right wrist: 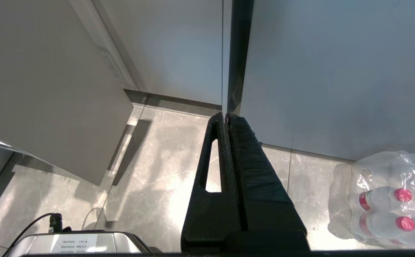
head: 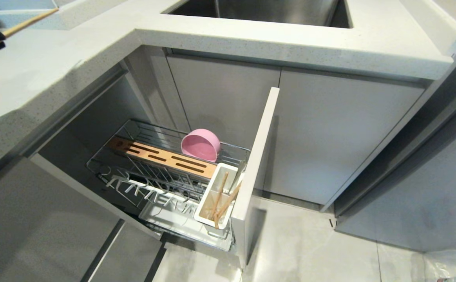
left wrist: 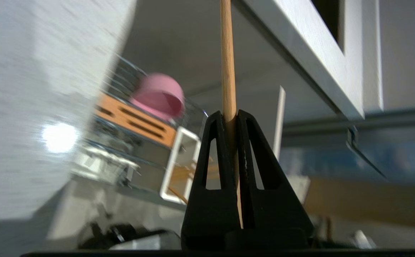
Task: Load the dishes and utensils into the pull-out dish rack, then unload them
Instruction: Pick up the chopsticks and place it in the cupboard
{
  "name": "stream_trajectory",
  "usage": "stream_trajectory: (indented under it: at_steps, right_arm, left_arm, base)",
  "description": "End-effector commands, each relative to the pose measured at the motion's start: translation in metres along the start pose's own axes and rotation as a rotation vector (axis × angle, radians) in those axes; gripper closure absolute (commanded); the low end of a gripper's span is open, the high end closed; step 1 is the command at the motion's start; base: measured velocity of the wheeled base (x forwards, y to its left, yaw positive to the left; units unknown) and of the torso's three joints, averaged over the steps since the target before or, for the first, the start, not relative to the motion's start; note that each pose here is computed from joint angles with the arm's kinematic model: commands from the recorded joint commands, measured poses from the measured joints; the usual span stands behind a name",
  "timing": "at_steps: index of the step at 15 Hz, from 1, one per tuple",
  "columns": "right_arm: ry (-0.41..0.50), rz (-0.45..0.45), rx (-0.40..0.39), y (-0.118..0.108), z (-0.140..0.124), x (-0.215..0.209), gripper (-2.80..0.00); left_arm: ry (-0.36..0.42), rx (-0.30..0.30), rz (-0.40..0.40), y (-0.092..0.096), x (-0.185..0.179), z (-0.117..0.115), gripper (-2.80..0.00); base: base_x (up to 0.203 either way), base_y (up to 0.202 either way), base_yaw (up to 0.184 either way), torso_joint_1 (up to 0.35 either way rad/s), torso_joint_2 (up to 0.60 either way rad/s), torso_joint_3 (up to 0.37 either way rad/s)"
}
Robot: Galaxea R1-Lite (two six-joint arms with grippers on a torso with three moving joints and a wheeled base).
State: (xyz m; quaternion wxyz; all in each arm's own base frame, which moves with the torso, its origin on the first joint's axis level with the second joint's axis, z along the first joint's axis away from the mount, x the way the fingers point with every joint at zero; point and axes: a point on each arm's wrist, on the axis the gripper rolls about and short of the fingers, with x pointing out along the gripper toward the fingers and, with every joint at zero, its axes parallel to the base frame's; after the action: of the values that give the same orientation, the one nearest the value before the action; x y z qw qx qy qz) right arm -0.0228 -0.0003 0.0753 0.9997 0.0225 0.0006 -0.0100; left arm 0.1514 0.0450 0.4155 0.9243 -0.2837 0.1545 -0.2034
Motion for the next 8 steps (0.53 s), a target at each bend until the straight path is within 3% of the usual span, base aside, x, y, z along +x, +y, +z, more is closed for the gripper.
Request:
stream_trajectory:
  at_steps: [1,5,8]
  right_arm:
    - [0.001,0.0,0.001,0.0,0.0,0.0,0.0]
    - [0.001,0.0,-0.001,0.0,0.0,0.0,0.0]
    - [0.001,0.0,-0.001,0.0,0.0,0.0,0.0]
  left_arm:
    - [0.084,-0.019,-0.064,-0.003,0.013,-0.011,0.0]
    - [0.329,-0.047,-0.171,-0.013,0.057,-0.05,0.0]
    - [0.445,-0.037,-0.156,-0.02,0.077,-0.077,0.0]
  base:
    - [0.0,0.0,0.0,0.0,0.0,0.0]
    - [0.0,0.0,0.0,0.0,0.0,0.0]
    - [0.0,0.0,0.0,0.0,0.0,0.0]
